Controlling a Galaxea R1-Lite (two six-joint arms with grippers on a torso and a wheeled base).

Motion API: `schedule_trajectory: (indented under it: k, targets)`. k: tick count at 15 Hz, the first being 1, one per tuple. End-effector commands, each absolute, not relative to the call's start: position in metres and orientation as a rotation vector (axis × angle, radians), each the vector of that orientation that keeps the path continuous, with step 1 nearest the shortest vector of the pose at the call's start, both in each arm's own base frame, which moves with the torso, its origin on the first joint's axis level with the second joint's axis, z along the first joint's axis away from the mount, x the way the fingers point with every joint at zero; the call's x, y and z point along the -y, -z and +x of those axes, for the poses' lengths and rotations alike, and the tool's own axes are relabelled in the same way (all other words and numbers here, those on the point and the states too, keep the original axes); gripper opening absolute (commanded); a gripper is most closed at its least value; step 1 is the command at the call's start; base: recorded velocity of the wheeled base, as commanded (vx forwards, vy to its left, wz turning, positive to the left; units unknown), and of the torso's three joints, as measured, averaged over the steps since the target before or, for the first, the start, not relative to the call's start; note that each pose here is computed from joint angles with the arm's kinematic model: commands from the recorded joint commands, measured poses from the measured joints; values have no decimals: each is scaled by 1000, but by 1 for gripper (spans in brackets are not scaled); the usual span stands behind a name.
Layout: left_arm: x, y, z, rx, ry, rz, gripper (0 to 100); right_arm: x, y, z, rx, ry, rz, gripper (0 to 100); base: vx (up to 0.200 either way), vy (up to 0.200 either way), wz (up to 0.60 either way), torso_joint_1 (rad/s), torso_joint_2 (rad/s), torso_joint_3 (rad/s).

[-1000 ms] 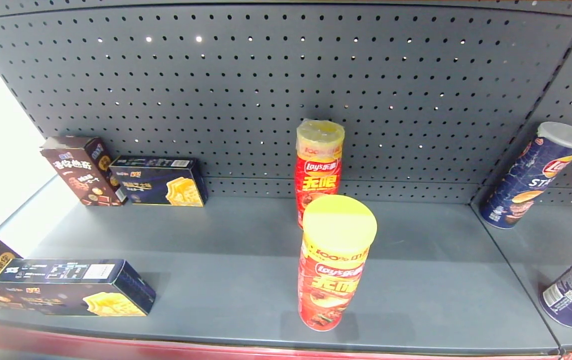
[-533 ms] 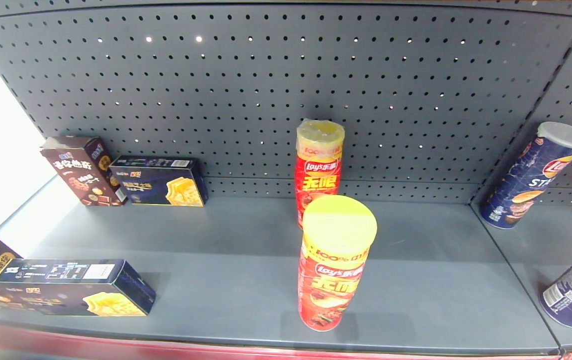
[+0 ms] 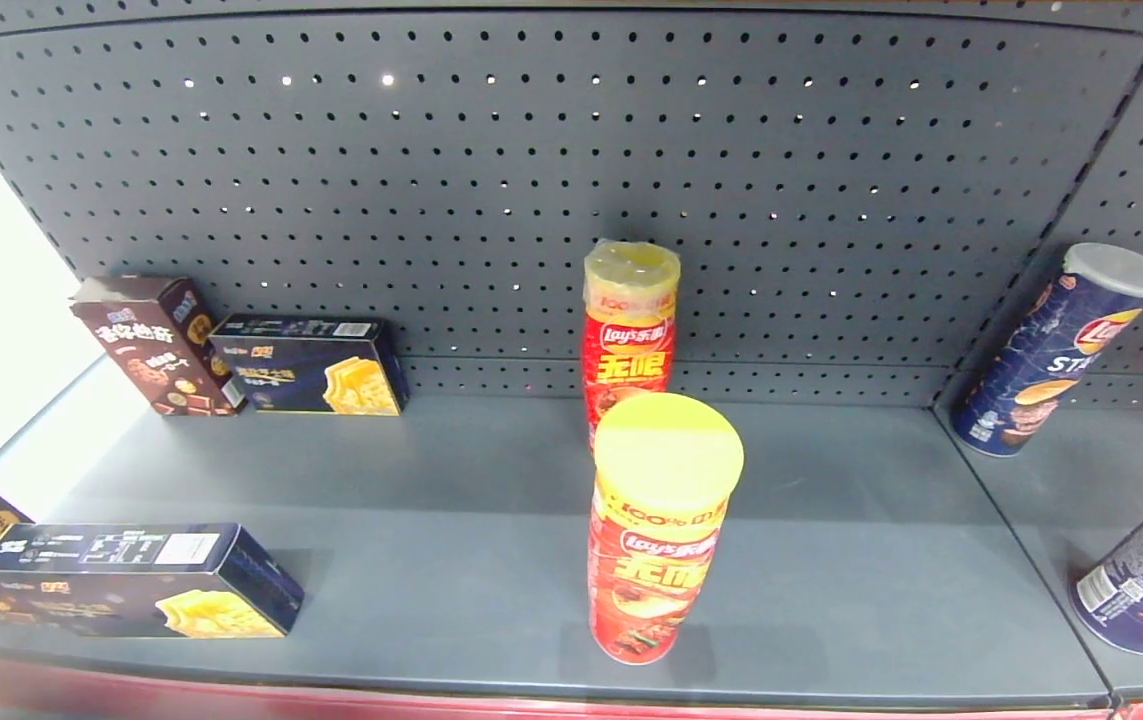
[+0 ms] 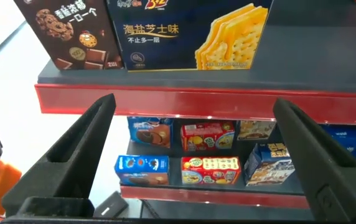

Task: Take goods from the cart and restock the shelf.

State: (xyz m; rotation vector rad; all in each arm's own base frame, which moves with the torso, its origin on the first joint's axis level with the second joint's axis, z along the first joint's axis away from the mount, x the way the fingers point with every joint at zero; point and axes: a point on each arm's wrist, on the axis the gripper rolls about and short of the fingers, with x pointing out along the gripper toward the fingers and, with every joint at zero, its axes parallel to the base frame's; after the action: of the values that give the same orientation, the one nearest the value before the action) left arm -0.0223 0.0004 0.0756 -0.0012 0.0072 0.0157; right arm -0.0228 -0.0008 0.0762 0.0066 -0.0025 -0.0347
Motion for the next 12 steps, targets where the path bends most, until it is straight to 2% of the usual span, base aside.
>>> schedule_trajectory:
  k: [1,11,12]
  targets:
    - [0,-76,-22,-9,-18,-1,100,1,-76,-23,2,35,6,100,0,0,0,0,0,0]
    - [-1,-76,-22,-11,-23,0,100,1,-76,-23,2,35,6,100,0,0,0,0,0,0]
    - [-1,-76,-22,-9,-23,-1,100,1,-76,-23,2,35,6,100,0,200,0,2,7,7]
